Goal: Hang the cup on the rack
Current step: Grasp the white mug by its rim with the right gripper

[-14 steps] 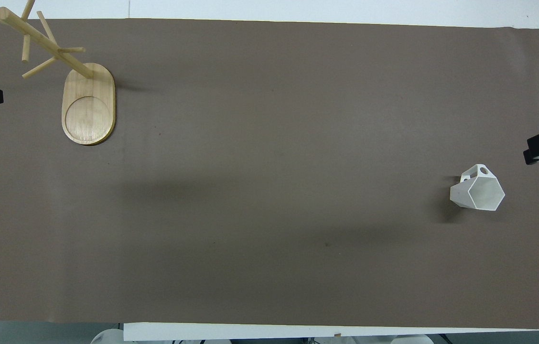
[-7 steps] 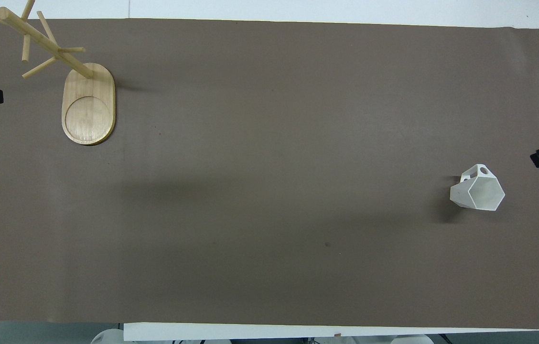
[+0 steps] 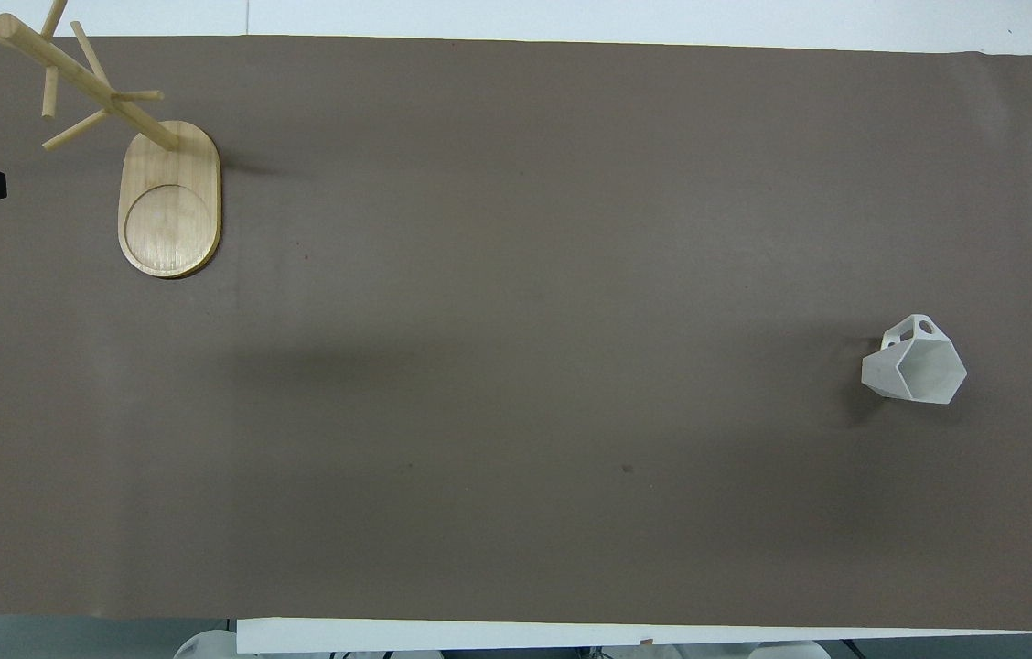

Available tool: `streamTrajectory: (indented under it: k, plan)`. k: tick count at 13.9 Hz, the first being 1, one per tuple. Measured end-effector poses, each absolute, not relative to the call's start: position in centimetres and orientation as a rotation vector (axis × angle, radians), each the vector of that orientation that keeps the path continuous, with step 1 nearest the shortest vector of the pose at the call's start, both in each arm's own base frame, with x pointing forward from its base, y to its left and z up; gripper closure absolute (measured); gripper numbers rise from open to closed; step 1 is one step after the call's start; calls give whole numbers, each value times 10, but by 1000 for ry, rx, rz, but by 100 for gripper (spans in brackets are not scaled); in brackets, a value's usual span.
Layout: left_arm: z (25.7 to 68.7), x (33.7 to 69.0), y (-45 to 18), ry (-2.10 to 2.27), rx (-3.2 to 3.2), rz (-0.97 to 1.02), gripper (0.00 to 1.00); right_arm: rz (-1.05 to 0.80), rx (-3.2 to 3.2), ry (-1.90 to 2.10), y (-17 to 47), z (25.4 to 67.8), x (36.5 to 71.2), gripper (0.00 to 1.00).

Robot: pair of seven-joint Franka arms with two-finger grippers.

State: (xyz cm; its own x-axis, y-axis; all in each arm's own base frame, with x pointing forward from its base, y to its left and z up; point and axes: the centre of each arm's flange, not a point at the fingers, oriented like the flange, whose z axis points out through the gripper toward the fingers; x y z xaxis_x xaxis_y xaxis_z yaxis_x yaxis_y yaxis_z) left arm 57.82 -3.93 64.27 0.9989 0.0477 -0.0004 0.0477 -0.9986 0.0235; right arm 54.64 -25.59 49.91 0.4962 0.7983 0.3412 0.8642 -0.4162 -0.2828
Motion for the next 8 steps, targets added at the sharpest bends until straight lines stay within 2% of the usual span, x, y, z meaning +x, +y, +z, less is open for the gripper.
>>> streamTrajectory:
  k: [3, 5, 8]
  plan:
    - [643, 578, -39, 75, 3117, 0, 0, -507, -2003, -1408, -310, 407, 518, 0]
    - [643, 578, -39, 75, 3117, 0, 0, -675, -1848, -1362, -320, 346, 486, 0]
    - [643, 578, -39, 75, 3117, 0, 0, -826, -1695, -1338, -317, 277, 457, 0]
